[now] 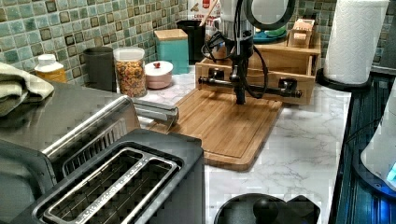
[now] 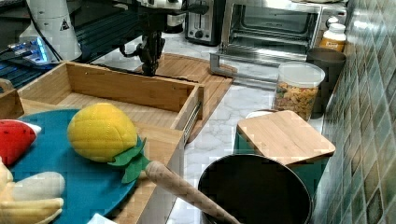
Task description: Close the drawer.
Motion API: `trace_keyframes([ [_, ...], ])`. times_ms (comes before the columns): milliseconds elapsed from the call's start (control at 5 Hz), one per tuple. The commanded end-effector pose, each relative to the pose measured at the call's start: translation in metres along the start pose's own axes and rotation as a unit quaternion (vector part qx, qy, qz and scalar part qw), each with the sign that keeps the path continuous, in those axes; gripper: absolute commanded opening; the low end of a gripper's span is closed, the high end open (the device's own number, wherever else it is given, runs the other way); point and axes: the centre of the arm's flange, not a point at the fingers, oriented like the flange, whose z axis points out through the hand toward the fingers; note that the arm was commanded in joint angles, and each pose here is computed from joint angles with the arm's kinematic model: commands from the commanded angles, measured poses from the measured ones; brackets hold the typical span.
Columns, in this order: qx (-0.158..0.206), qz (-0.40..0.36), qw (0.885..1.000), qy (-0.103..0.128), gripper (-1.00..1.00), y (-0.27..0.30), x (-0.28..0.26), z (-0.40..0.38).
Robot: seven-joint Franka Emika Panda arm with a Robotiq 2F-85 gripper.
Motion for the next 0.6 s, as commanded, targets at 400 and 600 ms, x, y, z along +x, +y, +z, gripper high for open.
trace_keyframes([
  [400,-0.008,0.099,0.993,0.056,-1.00,0.218,0.028,-0.031],
  [600,-0.013,0.125,0.991,0.056,-1.00,0.262,0.020,-0.042],
])
